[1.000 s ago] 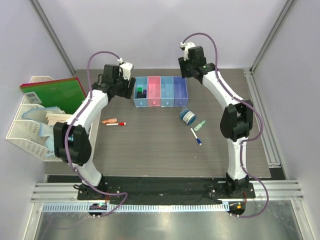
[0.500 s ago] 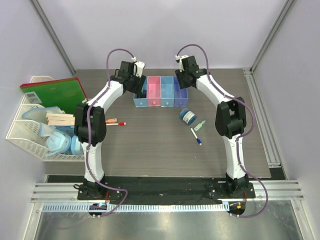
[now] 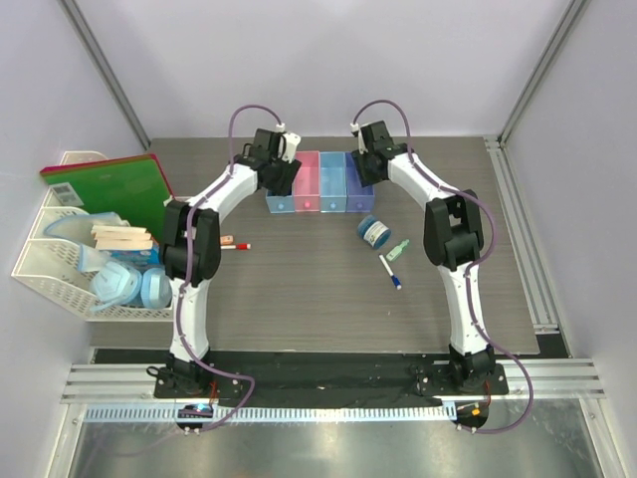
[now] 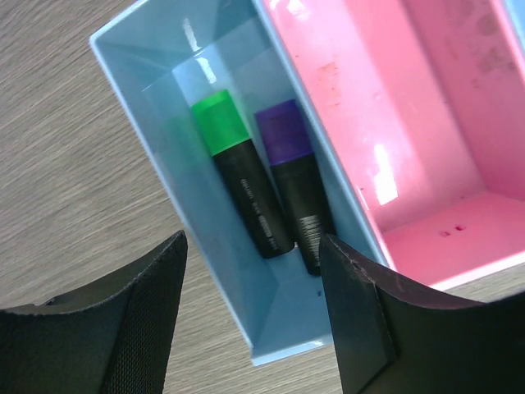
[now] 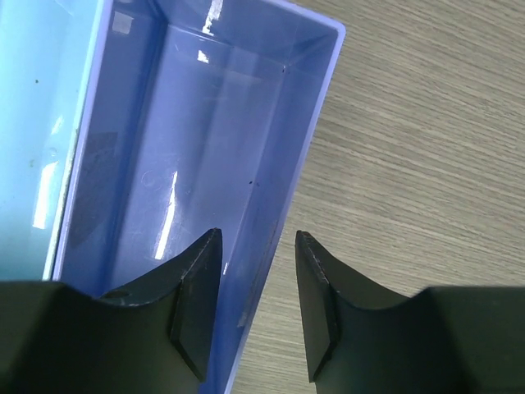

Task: Sort the stationery into containers
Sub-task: Move the storage box to the center of the board.

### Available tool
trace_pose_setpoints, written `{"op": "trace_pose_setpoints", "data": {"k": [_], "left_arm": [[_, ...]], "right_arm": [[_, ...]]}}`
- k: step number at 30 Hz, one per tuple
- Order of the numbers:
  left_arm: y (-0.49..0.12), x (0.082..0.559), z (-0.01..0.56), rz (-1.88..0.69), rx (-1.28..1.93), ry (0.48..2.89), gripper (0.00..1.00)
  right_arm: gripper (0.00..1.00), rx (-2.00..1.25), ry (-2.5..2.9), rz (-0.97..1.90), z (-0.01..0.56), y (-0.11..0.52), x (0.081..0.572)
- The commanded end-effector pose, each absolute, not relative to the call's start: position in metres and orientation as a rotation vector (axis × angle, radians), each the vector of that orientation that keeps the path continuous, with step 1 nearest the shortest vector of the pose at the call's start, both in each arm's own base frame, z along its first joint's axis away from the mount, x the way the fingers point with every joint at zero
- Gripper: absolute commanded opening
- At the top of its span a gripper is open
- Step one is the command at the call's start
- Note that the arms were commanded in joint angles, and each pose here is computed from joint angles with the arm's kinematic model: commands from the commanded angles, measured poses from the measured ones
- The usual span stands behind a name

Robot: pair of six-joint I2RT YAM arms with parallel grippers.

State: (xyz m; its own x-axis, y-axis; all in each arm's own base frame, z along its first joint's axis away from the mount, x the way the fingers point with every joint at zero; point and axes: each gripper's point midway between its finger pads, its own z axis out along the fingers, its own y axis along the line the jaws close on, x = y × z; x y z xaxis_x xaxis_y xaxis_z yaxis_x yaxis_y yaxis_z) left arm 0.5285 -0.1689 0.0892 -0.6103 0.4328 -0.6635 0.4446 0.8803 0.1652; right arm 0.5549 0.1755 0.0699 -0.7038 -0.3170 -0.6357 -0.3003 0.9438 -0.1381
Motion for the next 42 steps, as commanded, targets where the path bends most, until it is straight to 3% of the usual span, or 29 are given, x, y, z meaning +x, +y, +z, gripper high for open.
{"op": "trace_pose_setpoints", "data": {"k": [1,23,42], "left_arm": [[-0.191,0.537,0.105,-0.055,0.661,2.232,0.66],[-0.243,0.473,0.072,-0.123,0.826,2.297,0.65],[-0.256,0.431,0.086,-0.231,0.862,2.308,0.64]], "right_arm": [[0.45,-0.419,2.359,-0.032,0.083,0.175,0.561],[0.43,-0.438,2.421,-0.012,0.071,0.156,0.508],[0.43,-0.427,2.398,-0.052,0.081,0.150,0.507]]}}
